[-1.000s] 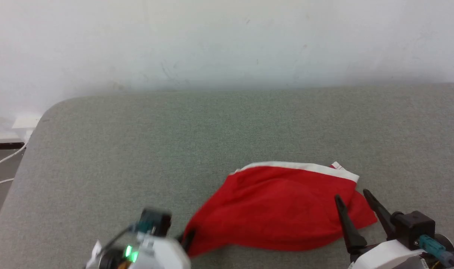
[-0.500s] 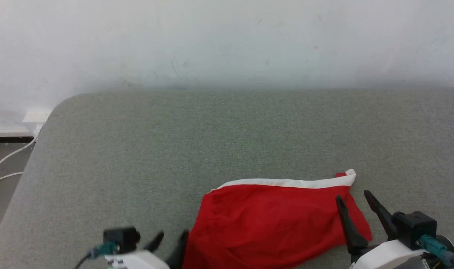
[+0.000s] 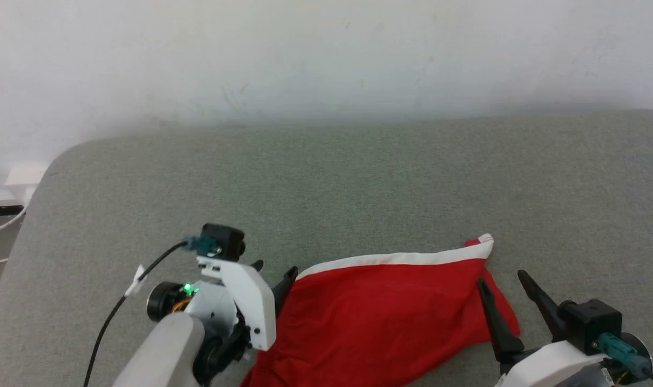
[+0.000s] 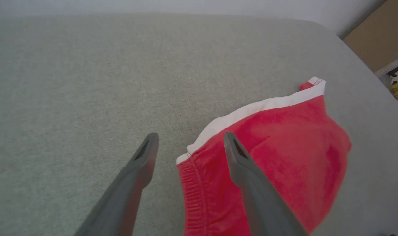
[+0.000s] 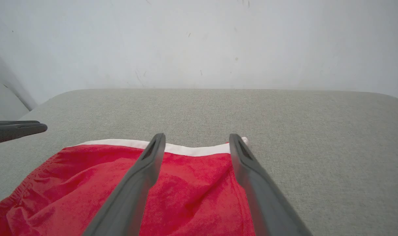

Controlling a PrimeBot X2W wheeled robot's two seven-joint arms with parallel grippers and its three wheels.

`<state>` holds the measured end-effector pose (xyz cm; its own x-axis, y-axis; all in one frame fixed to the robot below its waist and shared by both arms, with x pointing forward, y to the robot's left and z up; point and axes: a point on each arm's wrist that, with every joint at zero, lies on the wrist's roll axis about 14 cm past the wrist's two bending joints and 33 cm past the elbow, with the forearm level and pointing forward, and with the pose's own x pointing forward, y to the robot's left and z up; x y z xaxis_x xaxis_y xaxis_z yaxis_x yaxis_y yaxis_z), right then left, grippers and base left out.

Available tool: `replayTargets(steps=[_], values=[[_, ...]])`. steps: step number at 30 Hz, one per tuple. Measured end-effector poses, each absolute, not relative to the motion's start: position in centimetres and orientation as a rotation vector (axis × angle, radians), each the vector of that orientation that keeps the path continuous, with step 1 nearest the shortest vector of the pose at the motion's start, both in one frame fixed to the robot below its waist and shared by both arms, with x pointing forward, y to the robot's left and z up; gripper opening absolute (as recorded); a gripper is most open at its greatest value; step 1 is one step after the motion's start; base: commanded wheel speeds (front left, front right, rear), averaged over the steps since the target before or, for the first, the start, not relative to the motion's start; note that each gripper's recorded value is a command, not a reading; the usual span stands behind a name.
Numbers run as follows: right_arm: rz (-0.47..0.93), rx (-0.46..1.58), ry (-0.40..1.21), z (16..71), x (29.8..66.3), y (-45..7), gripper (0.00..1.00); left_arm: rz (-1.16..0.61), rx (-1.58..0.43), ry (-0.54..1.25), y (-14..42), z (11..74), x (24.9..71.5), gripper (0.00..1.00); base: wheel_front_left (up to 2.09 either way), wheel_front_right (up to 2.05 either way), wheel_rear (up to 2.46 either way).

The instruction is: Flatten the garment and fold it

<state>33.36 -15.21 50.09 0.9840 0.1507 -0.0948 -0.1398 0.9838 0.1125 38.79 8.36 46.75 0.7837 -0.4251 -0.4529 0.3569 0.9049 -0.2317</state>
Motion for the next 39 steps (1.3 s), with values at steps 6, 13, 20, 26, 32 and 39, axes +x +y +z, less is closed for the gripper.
replayTargets(steps=[6, 13, 20, 26, 32, 39], values=[[0.123, 0.108, 0.123, 49.6, 33.4, -15.9, 1.0, -0.452, -0.019, 0.72, 8.1, 43.3, 39.9, 1.0, 0.0, 0.0, 0.0], [0.098, 0.111, 0.148, 48.7, 33.3, -16.6, 1.0, -0.44, 0.061, 0.942, 8.7, 38.5, 38.7, 1.0, 0.0, 0.0, 0.0], [0.094, 0.113, 0.149, 48.5, 33.4, -16.7, 1.0, -0.448, 0.088, 0.937, 8.7, 38.5, 39.3, 0.0, 0.0, 0.0, 0.0], [0.106, 0.113, 0.15, 48.5, 33.6, -16.3, 1.0, -0.318, 0.06, 0.694, 10.7, 41.5, 42.9, 0.0, 0.0, 0.0, 0.0], [0.105, 0.119, 0.156, 48.3, 33.8, -16.3, 1.0, -0.192, 0.036, 0.708, 14.2, 40.6, 43.7, 0.0, 0.0, 0.0, 0.0], [0.097, 0.127, 0.151, 48.4, 33.4, -16.6, 1.0, -0.182, -0.024, 0.685, 14.5, 40.3, 43.3, 1.0, 0.0, 0.0, 0.0]])
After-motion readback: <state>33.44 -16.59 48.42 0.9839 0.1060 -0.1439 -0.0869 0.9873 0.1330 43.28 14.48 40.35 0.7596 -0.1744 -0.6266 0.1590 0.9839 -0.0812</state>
